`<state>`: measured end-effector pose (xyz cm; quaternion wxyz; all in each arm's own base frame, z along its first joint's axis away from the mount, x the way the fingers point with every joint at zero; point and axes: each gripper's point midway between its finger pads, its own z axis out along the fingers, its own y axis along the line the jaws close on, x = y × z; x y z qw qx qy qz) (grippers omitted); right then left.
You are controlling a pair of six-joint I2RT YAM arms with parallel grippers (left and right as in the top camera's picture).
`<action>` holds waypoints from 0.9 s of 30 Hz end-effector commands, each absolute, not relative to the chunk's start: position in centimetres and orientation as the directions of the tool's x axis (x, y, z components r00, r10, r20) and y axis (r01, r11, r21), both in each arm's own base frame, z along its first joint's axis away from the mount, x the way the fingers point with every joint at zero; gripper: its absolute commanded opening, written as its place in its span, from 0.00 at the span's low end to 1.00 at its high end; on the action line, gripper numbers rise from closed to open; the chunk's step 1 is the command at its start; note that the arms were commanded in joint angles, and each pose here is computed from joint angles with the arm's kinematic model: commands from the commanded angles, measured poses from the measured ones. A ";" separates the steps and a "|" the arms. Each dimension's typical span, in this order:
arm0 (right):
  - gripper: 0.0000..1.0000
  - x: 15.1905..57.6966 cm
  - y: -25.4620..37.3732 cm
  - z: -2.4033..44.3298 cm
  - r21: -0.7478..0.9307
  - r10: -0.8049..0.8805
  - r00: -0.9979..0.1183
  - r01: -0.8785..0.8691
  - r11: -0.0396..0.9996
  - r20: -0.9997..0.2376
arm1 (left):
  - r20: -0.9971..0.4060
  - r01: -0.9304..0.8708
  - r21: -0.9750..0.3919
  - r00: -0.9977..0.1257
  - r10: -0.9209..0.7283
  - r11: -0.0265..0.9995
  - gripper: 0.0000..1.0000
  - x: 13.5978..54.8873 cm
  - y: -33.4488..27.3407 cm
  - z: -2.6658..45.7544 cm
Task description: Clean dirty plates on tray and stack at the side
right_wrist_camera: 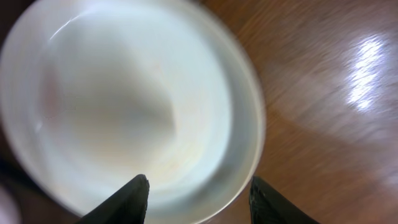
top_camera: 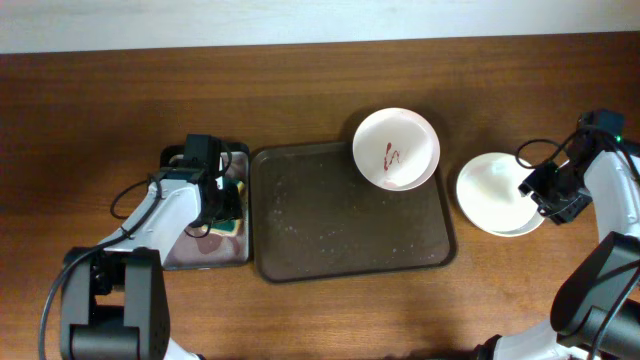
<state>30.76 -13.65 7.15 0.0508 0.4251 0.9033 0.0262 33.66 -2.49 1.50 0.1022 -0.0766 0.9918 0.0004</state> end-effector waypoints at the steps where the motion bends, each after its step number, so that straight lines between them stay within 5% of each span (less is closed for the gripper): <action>1: 0.52 31.1 -10.8 8.1 0.228 0.743 -0.669 0.724 0.651 0.003 | -0.200 -0.158 0.001 -0.968 -0.154 0.988 0.56 33.4 -2.0 1.4; 6: 0.46 29.4 -6.7 8.5 0.284 0.584 -0.805 0.588 0.758 0.108 | -0.200 -0.158 0.001 -0.968 -0.154 0.988 0.56 33.4 -2.0 1.5; 7: 0.41 28.8 -5.8 8.5 0.280 0.542 -0.831 0.555 0.784 0.130 | -0.200 -0.158 0.001 -0.968 -0.154 0.988 0.56 33.4 -2.0 1.5; 10: 0.04 27.3 -3.0 8.7 0.271 0.413 -0.891 0.452 0.850 0.190 | -0.200 -0.158 0.001 -0.968 -0.154 0.988 0.56 33.4 -2.0 1.5; 19: 0.04 24.6 6.8 8.5 0.279 -0.016 -0.970 0.054 0.959 0.242 | -0.200 -0.158 0.001 -0.968 -0.154 0.988 0.56 33.4 -2.0 1.4; 27: 0.04 20.3 16.3 8.4 0.294 -0.408 -0.886 -0.338 0.894 0.221 | -0.200 -0.158 0.001 -0.968 -0.154 0.988 0.56 33.4 -2.0 1.4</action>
